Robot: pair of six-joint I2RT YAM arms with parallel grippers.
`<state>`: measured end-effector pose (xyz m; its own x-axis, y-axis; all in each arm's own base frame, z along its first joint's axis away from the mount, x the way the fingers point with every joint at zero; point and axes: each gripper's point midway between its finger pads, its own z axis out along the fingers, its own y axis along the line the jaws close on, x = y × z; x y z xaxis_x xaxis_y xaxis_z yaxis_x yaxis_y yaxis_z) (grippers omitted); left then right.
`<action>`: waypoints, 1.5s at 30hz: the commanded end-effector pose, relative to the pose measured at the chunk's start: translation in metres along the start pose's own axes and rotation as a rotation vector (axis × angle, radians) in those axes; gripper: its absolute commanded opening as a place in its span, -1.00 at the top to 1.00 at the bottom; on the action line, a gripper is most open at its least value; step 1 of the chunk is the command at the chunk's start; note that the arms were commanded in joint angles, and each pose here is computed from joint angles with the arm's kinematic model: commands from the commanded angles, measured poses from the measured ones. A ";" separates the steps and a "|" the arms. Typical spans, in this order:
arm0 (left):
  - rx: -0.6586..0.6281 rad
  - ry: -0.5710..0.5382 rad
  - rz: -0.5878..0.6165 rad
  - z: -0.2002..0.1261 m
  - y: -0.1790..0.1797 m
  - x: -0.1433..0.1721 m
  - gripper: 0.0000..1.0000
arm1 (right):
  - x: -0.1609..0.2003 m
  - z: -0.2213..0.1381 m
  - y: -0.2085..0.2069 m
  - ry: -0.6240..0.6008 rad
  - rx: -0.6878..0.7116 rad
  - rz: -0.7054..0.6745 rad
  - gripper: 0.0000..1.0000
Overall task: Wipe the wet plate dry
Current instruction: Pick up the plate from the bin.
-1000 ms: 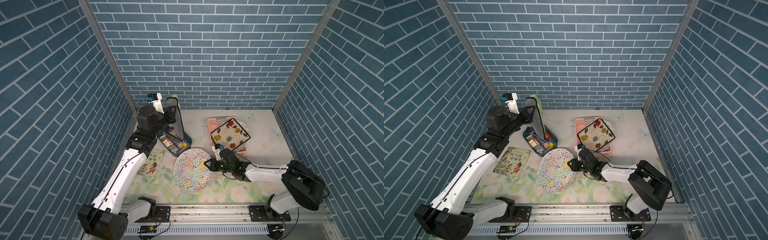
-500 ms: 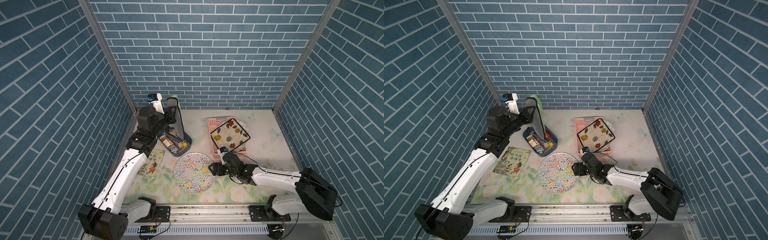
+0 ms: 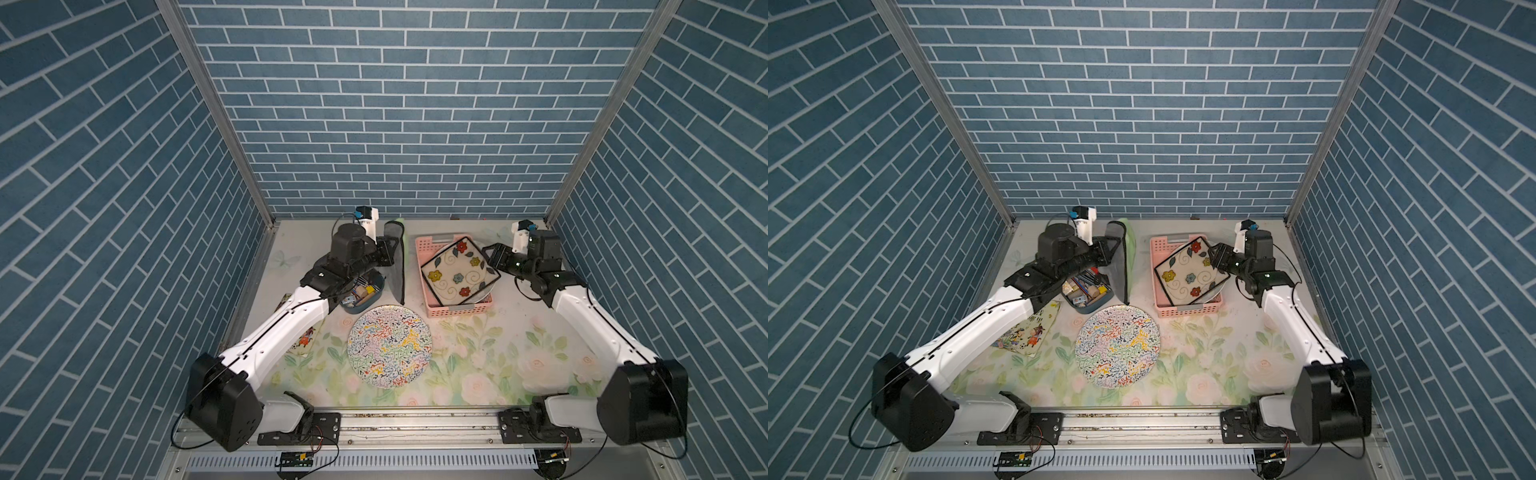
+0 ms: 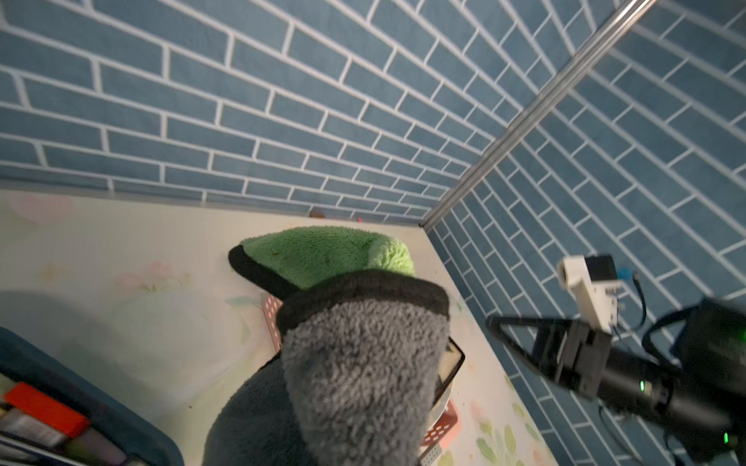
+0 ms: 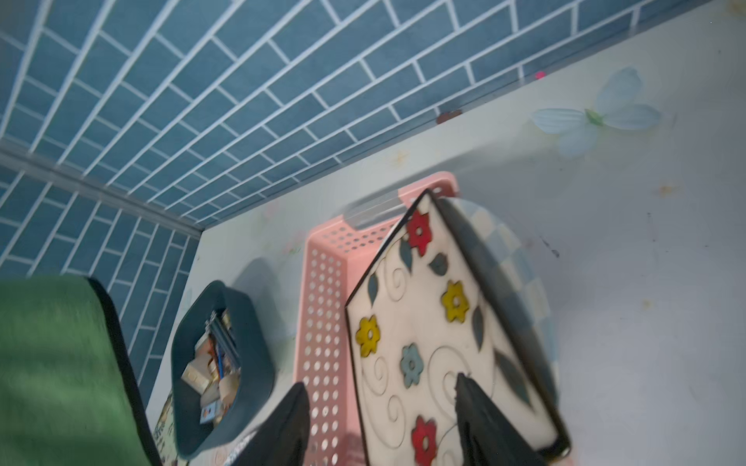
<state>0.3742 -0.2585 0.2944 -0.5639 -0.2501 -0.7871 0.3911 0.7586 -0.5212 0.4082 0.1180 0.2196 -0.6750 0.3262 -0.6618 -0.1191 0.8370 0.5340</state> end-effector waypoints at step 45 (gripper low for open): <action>-0.054 0.198 0.013 0.060 0.001 0.088 1.00 | 0.047 0.053 0.038 0.352 -0.262 -0.046 1.00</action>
<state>0.3674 -0.3113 0.1381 -0.7750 -0.0794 -0.6270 0.2968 0.8302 -0.4719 0.3981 0.1811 0.1133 -0.9474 0.0380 -0.3179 -0.1908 0.7306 0.6557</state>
